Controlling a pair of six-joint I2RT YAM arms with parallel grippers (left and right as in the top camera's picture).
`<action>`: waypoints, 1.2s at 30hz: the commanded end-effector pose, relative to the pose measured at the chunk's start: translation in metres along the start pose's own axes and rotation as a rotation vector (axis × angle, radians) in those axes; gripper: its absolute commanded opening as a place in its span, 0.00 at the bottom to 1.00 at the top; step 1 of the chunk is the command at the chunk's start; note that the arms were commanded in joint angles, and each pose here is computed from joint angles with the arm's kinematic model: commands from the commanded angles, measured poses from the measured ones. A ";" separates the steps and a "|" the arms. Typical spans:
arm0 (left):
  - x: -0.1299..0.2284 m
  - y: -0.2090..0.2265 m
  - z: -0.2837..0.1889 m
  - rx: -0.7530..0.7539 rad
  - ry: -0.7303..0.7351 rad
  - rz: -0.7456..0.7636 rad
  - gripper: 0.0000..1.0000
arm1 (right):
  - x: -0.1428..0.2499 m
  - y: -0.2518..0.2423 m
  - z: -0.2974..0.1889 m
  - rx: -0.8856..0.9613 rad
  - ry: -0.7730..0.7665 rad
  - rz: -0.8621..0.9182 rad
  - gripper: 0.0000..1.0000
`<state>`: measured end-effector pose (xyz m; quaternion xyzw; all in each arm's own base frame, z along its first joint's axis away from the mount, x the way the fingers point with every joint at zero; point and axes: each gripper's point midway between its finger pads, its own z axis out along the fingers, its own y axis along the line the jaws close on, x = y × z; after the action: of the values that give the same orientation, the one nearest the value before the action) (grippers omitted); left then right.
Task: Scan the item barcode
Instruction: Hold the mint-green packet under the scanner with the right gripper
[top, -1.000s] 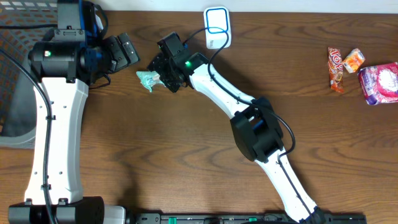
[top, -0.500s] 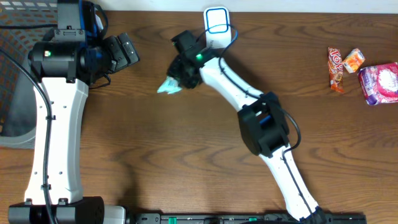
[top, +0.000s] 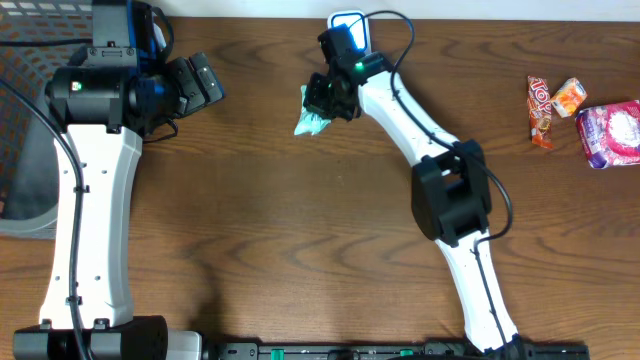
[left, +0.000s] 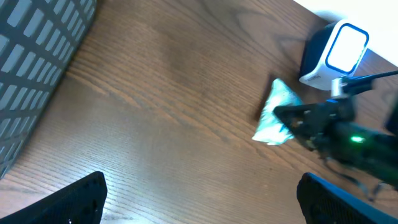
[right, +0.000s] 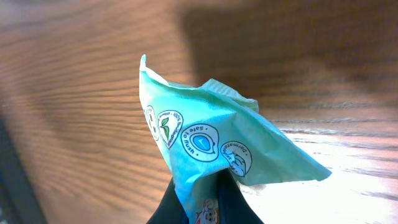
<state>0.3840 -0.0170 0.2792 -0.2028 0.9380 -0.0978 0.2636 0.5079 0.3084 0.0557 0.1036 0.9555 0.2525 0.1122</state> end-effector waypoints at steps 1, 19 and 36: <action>-0.001 0.003 0.002 -0.011 0.002 0.001 0.98 | -0.041 0.037 -0.083 -0.088 -0.186 -0.148 0.01; -0.001 0.003 0.002 -0.011 0.002 0.001 0.98 | -0.138 -0.008 -0.105 0.170 -0.559 -0.429 0.01; -0.001 0.003 0.002 -0.011 0.002 0.001 0.98 | -0.167 -0.018 -0.182 -0.043 -0.578 -0.396 0.01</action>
<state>0.3840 -0.0170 0.2794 -0.2028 0.9379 -0.0978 0.2638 0.6209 0.1744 0.1599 0.0058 0.9099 0.1317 0.3933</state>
